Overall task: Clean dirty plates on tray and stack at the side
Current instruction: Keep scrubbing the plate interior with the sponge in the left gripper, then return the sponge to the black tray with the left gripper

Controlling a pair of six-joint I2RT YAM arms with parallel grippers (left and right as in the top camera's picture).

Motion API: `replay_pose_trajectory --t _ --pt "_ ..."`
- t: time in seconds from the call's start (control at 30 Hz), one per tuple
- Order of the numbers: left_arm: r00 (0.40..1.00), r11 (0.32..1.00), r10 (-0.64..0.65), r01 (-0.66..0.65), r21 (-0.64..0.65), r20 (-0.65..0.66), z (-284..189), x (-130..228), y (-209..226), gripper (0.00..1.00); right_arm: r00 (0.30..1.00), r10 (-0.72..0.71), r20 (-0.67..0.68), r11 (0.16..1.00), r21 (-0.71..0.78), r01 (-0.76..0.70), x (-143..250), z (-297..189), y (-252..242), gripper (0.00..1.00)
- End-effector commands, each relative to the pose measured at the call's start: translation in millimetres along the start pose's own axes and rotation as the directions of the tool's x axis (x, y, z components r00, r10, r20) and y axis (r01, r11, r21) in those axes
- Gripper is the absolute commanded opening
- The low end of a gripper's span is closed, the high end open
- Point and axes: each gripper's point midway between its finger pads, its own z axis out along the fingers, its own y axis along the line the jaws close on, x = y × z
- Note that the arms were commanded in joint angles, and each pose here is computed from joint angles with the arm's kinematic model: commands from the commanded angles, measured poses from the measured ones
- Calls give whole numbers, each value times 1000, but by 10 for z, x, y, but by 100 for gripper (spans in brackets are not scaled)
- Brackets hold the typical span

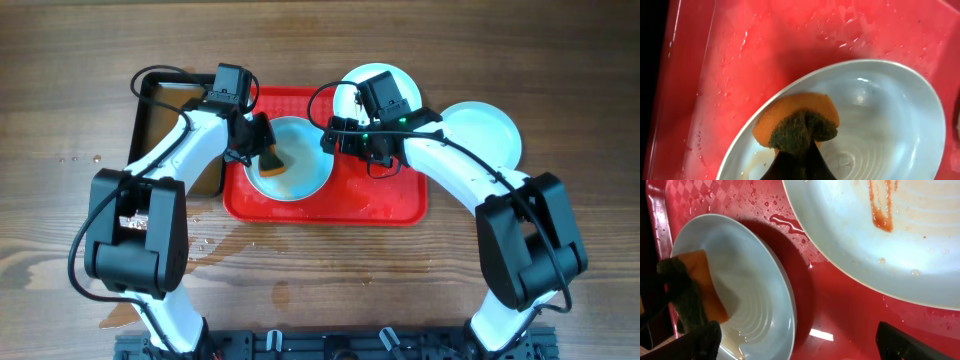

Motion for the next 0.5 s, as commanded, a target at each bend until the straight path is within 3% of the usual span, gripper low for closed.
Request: replay_pose_trajectory --t 0.0,0.17,0.23,0.47 --pt "993 993 112 -113 28 21 -39 -71 -99 4 1000 -16 22 1000 6 16 -39 -40 15 100" --pt "966 959 259 -259 120 12 -53 -18 -257 4 1000 -16 21 1000 6 16 -38 -40 15 99" --pt "965 949 262 -262 173 24 -137 -47 -369 4 1000 -16 21 1000 6 16 -38 -40 15 100" --pt "949 929 214 -271 253 231 -1235 -548 -663 4 1000 -16 22 1000 6 16 -39 -40 15 100"
